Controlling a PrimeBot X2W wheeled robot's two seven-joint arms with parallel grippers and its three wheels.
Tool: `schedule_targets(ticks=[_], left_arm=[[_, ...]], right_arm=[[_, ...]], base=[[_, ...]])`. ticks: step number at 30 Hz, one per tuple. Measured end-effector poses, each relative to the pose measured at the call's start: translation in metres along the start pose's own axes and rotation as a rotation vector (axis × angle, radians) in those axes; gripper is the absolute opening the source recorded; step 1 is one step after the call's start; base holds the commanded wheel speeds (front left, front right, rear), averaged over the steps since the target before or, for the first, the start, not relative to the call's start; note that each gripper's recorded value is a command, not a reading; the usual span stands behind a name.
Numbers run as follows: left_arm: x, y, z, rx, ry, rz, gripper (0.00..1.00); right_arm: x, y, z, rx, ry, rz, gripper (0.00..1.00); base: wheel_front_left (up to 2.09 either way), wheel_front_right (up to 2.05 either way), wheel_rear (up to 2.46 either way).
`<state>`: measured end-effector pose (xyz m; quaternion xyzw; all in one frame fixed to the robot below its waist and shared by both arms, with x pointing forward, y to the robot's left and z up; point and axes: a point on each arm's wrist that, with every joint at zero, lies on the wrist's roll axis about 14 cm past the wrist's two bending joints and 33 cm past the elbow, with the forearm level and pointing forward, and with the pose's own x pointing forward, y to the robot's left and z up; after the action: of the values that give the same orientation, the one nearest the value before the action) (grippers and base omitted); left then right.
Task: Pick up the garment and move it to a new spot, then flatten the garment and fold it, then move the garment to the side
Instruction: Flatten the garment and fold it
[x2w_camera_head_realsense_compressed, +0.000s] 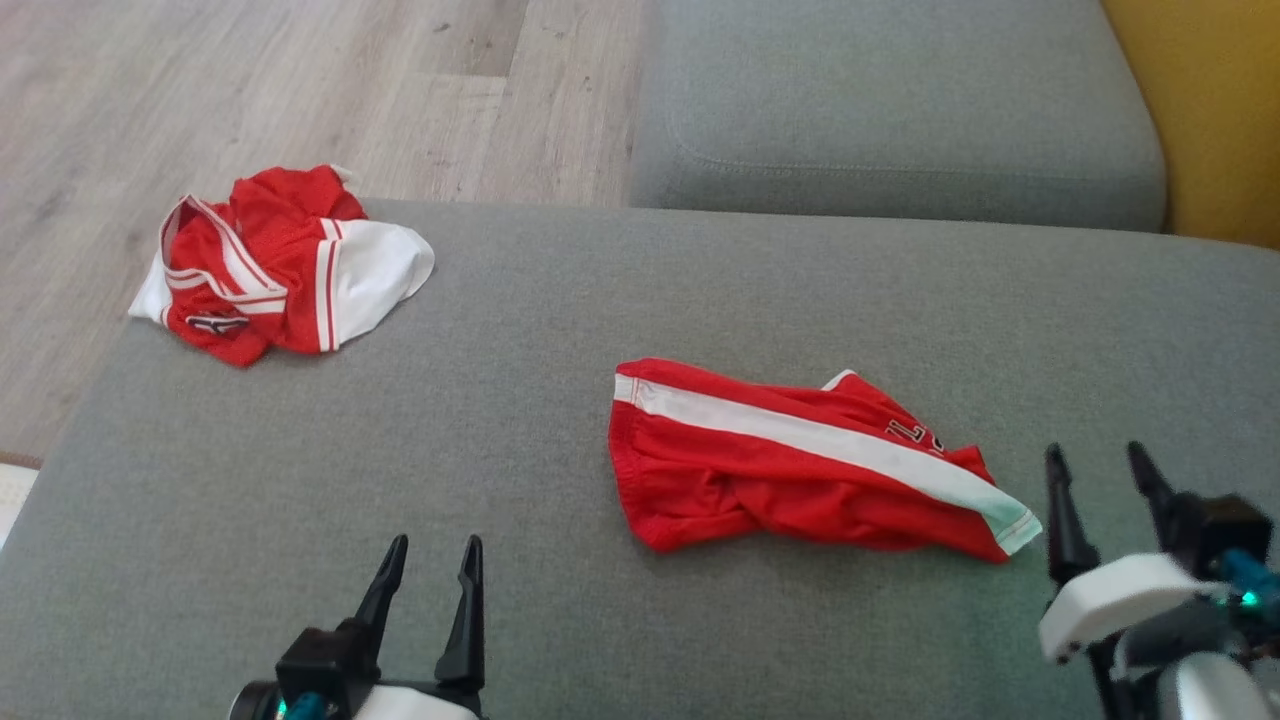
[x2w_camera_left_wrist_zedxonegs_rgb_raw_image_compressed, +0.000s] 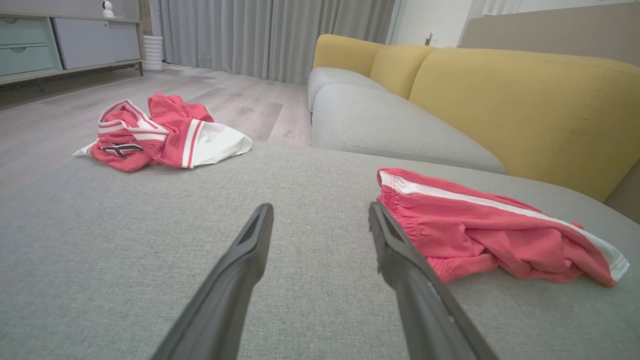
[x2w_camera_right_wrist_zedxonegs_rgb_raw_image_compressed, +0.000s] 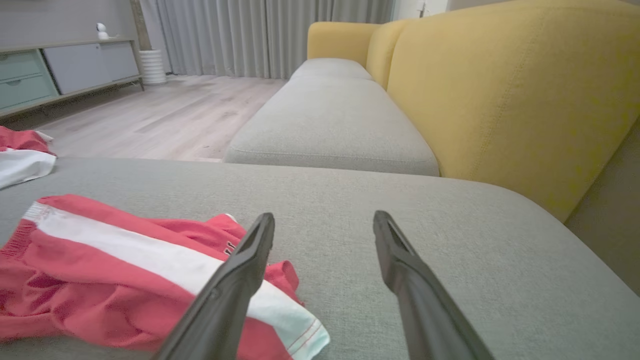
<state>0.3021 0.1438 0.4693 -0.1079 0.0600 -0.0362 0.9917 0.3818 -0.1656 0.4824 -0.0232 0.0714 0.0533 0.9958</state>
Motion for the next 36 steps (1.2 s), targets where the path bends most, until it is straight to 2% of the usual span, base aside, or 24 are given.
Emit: schedule_targets(ticks=[10,20,36], left_arm=[[-0.011,0.019,-0.007,0.006,0.015,0.064,1.0],[-0.02,0.033,-0.01,-0.008,0.022,0.111,1.0],[-0.019,0.034,-0.009,0.001,0.022,0.106,1.0]], right_arm=[[-0.024,0.034,-0.011,0.08,-0.023,0.095,1.0],[-0.033,0.04,-0.019,0.108,-0.017,0.113,1.0],[-0.032,0.043,-0.017,0.107,-0.02,0.12,1.0]], base=[[0.0,0.0,0.0],[0.0,0.0,0.0],[0.0,0.0,0.0]])
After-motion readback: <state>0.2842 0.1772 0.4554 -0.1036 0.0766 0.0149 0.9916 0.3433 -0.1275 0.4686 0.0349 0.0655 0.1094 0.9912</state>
